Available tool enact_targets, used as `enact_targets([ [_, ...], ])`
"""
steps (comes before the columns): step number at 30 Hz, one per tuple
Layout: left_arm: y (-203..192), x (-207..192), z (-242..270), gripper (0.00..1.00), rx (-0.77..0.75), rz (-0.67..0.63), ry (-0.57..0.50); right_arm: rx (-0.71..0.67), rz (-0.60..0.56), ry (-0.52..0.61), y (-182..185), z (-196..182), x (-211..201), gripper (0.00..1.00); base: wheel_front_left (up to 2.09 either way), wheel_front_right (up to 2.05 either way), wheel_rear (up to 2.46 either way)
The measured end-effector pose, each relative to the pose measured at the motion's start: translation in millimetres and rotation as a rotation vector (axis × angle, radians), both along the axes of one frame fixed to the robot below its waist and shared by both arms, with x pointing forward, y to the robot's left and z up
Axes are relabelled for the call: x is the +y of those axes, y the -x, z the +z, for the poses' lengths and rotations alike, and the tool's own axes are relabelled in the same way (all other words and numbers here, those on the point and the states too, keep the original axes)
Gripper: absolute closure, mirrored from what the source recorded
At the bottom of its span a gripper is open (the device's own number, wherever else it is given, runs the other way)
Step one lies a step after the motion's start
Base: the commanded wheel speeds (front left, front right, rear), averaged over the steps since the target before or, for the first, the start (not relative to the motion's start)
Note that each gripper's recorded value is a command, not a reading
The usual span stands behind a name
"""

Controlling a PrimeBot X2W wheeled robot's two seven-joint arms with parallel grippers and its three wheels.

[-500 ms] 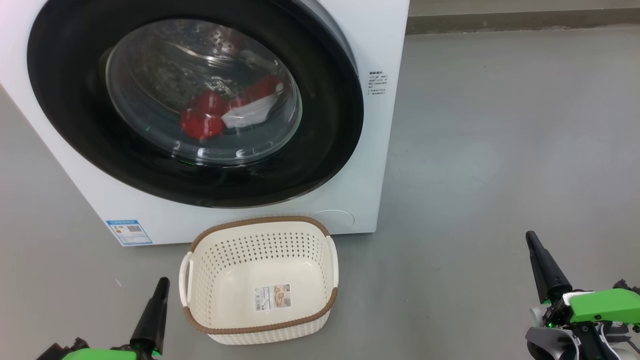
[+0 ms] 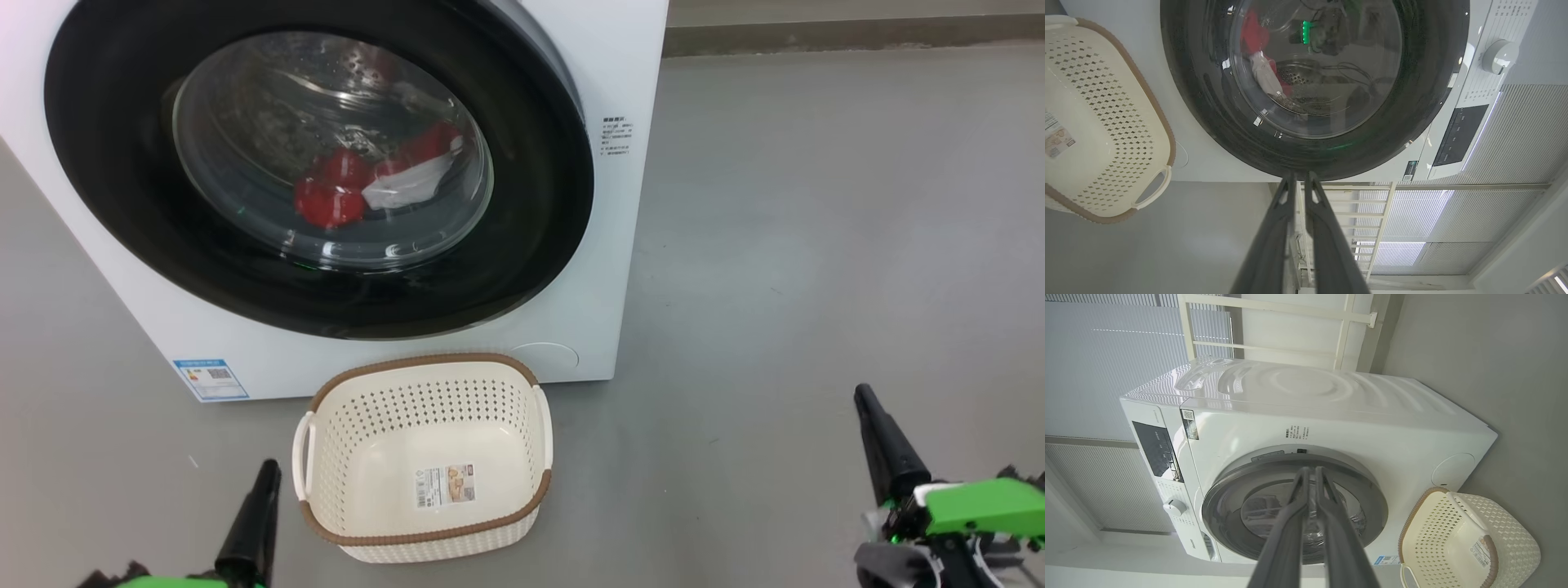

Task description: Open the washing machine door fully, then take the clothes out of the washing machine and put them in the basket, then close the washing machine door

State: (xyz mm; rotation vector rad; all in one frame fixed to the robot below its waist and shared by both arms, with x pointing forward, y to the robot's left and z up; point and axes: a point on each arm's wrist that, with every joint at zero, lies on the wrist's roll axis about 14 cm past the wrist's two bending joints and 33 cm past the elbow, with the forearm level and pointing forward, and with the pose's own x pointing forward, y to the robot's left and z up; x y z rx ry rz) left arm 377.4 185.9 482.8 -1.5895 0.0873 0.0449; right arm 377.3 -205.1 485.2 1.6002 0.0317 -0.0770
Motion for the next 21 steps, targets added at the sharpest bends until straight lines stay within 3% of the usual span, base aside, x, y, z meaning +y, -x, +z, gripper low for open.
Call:
enact_targets([
  [8,24.1,-10.6,-45.3,0.0,0.141,-0.004,0.029,0.149,-0.007,-0.043,26.2,-49.4,9.7,0.0,0.0,0.0,0.0],
  [21,22.1,-19.2,-43.6,0.0,0.135,-0.024,0.004,0.147,0.01,-0.02,24.5,-48.3,17.4,0.0,0.0,0.0,0.0],
])
